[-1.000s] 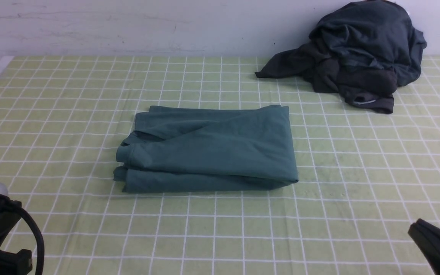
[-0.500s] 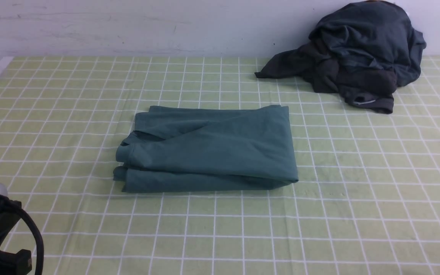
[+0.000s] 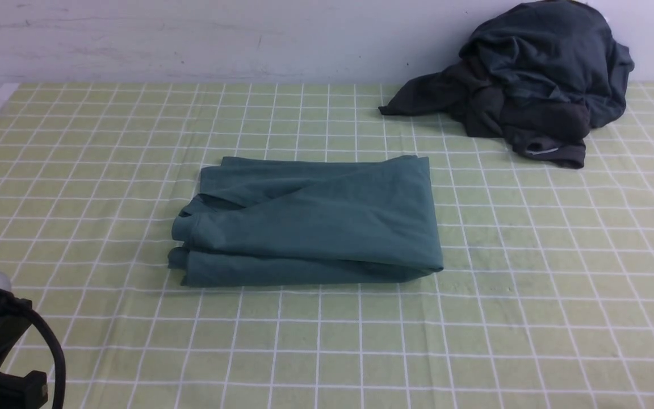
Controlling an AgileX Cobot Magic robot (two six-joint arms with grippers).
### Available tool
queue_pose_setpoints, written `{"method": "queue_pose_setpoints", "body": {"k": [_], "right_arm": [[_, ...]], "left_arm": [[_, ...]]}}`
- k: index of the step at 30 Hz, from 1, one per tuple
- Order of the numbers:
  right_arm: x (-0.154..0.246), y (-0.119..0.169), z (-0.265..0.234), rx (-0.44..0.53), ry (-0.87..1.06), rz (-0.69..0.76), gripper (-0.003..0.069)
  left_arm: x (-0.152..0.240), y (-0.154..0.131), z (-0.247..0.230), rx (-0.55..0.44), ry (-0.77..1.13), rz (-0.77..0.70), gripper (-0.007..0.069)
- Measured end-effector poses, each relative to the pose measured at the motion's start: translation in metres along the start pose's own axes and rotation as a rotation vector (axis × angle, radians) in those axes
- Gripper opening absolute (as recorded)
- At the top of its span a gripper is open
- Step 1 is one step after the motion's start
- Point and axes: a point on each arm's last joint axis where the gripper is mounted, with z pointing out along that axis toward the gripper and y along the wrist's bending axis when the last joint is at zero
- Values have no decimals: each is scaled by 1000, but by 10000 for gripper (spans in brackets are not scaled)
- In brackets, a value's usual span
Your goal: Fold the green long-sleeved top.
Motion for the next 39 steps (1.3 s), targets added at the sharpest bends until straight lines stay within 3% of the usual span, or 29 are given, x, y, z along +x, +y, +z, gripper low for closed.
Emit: {"method": "queue_pose_setpoints", "body": {"k": [15,25,39], "right_arm": [[0,0,0,0,1,1,-14],[0,0,0,0,2,1,-14],[0,0,0,2,3,5,-14]], "left_arm": [[13,0,-5,-4,-46,2,-4],[118,-1,-2,-11,-126,15,-4],[116,3,-2,-72,-177,57,-4]]}}
